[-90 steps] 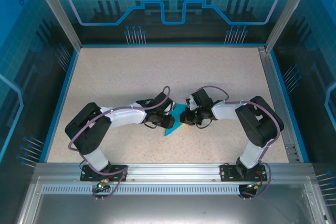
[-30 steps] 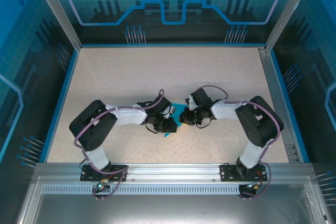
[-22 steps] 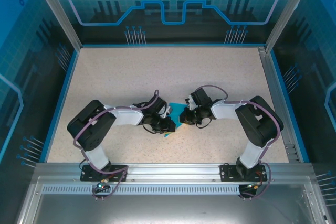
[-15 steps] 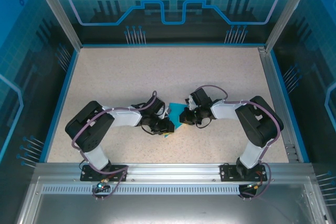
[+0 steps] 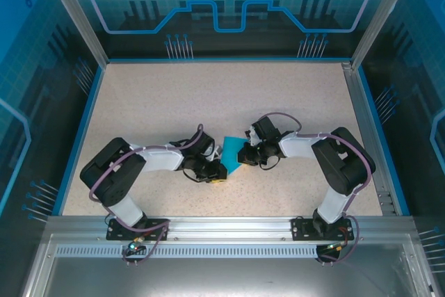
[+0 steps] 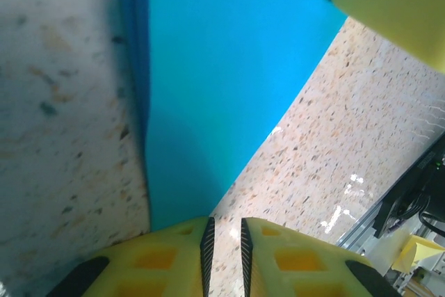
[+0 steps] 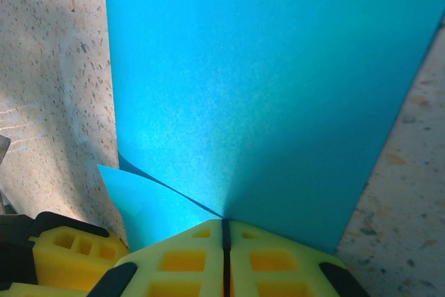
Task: Fold a paper plane with a square sheet of paper (pick it up from the middle)
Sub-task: Third fold the triangle at the center of the table.
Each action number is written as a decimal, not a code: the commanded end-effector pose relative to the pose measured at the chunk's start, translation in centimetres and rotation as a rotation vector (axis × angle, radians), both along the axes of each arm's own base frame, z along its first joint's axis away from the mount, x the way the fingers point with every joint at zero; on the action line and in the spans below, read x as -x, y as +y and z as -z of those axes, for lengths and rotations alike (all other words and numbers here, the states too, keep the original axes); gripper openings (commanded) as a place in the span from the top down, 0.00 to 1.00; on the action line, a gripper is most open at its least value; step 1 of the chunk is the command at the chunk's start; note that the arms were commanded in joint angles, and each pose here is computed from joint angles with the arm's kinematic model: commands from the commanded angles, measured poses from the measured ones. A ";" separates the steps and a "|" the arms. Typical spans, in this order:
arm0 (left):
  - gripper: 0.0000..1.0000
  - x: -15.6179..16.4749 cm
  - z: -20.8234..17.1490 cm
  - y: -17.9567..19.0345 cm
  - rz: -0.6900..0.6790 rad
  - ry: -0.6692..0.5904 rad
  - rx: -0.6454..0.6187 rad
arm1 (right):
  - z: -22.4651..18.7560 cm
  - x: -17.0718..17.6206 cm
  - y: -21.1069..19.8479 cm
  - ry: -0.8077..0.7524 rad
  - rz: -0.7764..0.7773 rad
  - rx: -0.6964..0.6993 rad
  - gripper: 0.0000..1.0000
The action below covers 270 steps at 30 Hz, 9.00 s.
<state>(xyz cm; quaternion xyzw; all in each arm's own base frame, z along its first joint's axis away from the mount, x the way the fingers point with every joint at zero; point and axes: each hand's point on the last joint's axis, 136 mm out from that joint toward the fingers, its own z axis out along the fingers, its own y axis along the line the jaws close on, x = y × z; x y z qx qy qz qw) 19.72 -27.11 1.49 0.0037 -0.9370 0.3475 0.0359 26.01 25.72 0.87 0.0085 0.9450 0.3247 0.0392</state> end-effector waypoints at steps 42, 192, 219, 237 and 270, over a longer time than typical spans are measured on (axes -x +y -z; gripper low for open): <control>0.82 -1.1 2.6 1.3 -0.014 0.053 -0.080 | -3.0 0.3 0.0 -0.039 0.004 0.032 0.90; 0.79 1.1 2.4 0.4 0.007 0.108 -0.091 | 2.9 1.6 -2.7 0.113 0.067 0.060 0.94; 0.77 -3.1 -5.2 -2.0 0.014 -0.135 0.024 | 2.8 0.7 -2.3 0.092 0.078 0.036 0.93; 0.82 -3.6 0.2 -2.7 0.056 -0.022 -0.061 | 2.4 1.3 -1.7 0.073 0.071 0.068 0.92; 0.90 -0.8 4.6 0.7 0.099 0.059 -0.217 | 1.3 -4.3 -7.1 -0.013 0.275 -0.016 0.90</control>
